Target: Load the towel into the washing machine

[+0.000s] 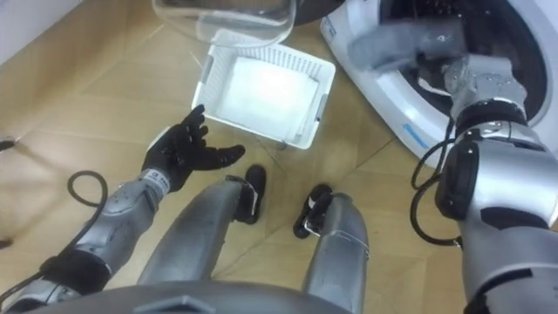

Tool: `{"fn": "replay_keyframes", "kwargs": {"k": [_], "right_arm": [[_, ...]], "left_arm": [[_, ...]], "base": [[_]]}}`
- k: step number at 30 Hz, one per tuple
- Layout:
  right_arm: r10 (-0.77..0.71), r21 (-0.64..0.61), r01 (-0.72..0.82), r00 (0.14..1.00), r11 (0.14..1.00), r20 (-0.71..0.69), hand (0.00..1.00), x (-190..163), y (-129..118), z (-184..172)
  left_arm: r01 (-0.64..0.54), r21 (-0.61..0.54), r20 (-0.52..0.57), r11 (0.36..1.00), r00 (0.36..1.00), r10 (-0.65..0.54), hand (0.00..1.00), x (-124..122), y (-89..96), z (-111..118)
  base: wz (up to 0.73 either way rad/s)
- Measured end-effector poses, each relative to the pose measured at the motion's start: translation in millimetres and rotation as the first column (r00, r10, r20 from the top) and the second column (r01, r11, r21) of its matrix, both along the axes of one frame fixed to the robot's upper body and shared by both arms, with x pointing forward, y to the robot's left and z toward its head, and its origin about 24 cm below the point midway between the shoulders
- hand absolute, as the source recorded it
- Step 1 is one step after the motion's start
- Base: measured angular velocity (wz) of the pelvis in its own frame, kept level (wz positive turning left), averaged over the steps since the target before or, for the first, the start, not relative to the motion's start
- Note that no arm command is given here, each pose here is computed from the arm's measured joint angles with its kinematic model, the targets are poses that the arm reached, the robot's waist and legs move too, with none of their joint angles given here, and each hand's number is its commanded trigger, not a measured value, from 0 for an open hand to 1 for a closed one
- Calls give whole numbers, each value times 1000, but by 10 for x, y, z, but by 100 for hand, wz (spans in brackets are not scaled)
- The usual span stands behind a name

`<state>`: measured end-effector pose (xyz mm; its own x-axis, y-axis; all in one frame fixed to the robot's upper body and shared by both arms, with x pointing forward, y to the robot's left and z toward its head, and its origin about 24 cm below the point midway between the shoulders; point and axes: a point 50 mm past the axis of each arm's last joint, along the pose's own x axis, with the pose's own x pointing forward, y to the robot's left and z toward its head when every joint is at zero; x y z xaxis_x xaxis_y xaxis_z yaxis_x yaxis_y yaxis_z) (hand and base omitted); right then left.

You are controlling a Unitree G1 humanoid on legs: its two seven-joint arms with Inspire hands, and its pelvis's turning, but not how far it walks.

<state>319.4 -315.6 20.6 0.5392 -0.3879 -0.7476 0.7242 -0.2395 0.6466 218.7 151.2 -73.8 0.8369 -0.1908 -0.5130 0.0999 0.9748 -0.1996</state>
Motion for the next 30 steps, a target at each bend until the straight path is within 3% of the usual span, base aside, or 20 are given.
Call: {"fn": "replay_keyframes", "kwargs": {"k": [11,19,24,27,30], "right_arm": [[-41,5,42,989,999,-140,0,-307,-74,-312],[-31,1,32,963,999,-269,0,-739,16,-770],[-59,-85,30,926,996,-374,0,-1418,-32,-1162],[-76,-167,-7,871,986,-486,0,-1894,-58,-1336],[40,-209,-217,777,954,-628,0,-2291,66,-1501]], "left_arm": [[26,39,-45,999,999,-24,0,43,-5,-93],[44,187,-112,981,993,-24,0,-94,236,-255],[-21,271,-183,962,980,73,0,-410,498,-404],[-89,310,-250,947,953,171,0,-732,678,-516],[-126,355,-305,926,921,242,0,-1011,794,-611]], "base": [[-4],[-20],[-18],[-31],[-31]]}}
